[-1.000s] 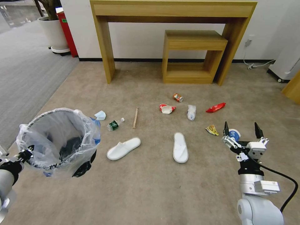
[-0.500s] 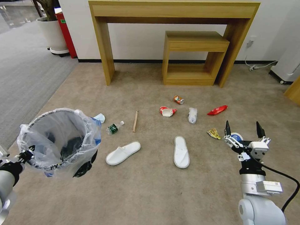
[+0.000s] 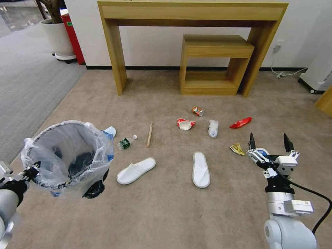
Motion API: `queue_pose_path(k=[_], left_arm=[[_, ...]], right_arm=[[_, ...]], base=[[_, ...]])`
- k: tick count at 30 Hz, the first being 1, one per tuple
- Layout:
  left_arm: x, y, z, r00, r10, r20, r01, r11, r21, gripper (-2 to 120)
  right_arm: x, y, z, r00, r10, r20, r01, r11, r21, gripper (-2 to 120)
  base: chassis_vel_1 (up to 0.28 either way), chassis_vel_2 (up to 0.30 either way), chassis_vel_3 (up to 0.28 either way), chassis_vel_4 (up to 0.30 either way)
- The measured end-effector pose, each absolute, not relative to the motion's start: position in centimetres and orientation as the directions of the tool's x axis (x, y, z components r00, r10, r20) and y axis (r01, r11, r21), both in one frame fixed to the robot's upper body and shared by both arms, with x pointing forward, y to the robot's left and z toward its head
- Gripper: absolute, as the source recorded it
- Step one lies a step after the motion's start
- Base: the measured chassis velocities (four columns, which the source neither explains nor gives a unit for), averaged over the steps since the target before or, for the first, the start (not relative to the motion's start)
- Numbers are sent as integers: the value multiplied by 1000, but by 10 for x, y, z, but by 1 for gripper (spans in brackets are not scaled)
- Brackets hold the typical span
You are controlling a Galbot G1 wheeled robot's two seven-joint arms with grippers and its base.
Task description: Pick up the trash bin and place the garbage on the floor into it.
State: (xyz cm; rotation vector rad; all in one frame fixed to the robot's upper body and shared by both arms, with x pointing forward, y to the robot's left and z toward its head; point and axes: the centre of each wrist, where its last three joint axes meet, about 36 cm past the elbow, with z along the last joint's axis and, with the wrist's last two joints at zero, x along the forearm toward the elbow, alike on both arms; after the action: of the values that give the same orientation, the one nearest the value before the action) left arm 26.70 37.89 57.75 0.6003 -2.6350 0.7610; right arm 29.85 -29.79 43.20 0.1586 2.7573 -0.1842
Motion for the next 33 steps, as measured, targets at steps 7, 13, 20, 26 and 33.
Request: queue_pose_path(k=[7, 13, 20, 26, 33], left_arm=[[267, 375, 577, -858, -294, 421, -473, 773, -424, 1], [267, 374, 577, -859, -291, 422, -471, 774, -423, 1], [266, 374, 577, -860, -291, 420, -469, 775, -424, 1], [266, 376, 577, -861, -290, 418, -468, 775, -426, 1], [266, 377, 576, -860, -289, 421, -469, 773, -427, 1]], right_arm=[[298, -299, 433, -924, 87, -372, 135, 985, -107, 100], [297, -300, 433, -924, 92, -372, 140, 985, -103, 100], [296, -299, 432, -923, 99, -371, 145, 985, -98, 100], [295, -297, 432, -922, 102, -373, 148, 984, -97, 100], [293, -297, 431, -923, 101, -372, 153, 982, -113, 100]], base=[[-219, 219, 224, -233], [-283, 279, 282, -284], [-311, 303, 311, -315], [-171, 178, 148, -154], [25, -28, -42, 33]])
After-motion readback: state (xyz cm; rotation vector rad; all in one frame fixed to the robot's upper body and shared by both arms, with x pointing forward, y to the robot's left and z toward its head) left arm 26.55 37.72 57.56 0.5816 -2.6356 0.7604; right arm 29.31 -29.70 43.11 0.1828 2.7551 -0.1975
